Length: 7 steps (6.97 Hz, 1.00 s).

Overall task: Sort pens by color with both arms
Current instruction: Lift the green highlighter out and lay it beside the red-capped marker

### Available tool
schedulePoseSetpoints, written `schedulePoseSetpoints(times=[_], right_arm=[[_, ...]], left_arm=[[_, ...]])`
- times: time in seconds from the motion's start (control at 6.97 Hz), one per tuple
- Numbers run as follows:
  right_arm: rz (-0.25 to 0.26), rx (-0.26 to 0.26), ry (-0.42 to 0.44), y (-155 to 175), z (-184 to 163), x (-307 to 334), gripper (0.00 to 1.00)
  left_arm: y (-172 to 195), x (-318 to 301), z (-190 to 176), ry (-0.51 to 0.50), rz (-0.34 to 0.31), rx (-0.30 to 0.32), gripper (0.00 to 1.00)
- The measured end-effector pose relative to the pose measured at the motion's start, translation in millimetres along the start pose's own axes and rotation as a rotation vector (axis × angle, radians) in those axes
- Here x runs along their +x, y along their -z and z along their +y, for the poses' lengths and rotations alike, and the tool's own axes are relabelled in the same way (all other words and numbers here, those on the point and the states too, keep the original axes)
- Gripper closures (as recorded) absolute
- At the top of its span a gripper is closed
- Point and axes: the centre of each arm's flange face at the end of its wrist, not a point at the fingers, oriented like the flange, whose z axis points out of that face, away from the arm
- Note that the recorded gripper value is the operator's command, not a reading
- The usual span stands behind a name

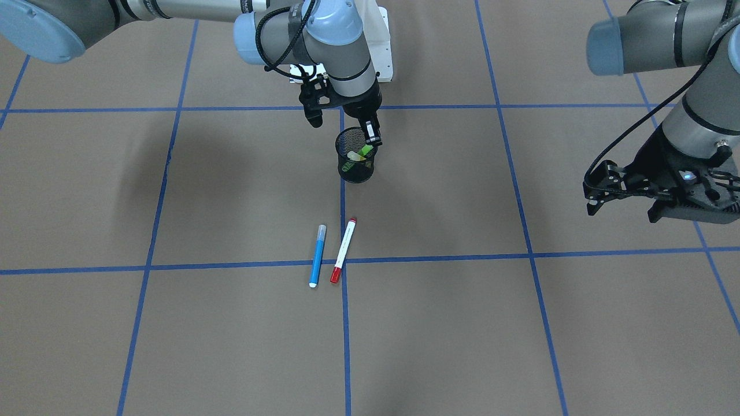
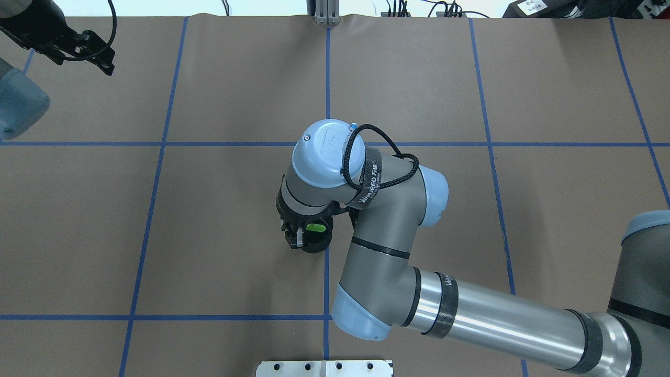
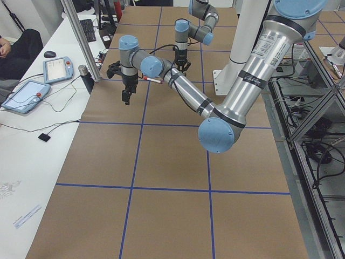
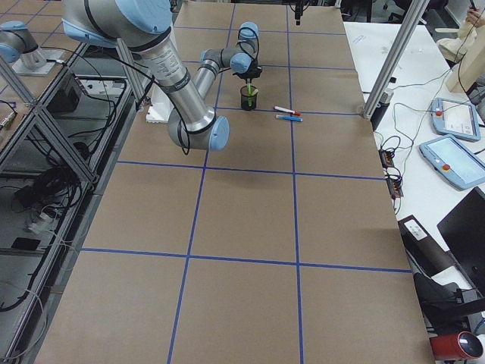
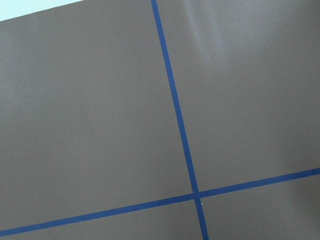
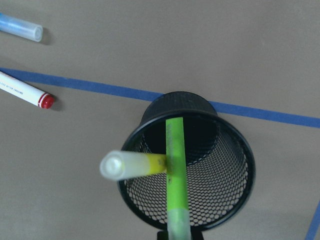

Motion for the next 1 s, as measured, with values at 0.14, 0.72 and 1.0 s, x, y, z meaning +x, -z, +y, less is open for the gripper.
schedulePoseSetpoints(times=[0.14,0.72,1.0], right_arm=[[-0.002,-0.012,0.005,7.3,2.8,2.1,1.00],[-0.009,-0.051,0.039,78.0,20.7,24.2,1.00],[-0.035,-0.093,0.066,109.1,41.7,26.3,1.00]], left_arm=[[-1.2,0.2,0.2,-0.001,0.000,-0.002,0.01],[-18.7,18.1,5.2,-0.008,0.006,-0.033,0.01],[-29.3,31.1,9.8,-0.004,0.013,-0.050,0.01]])
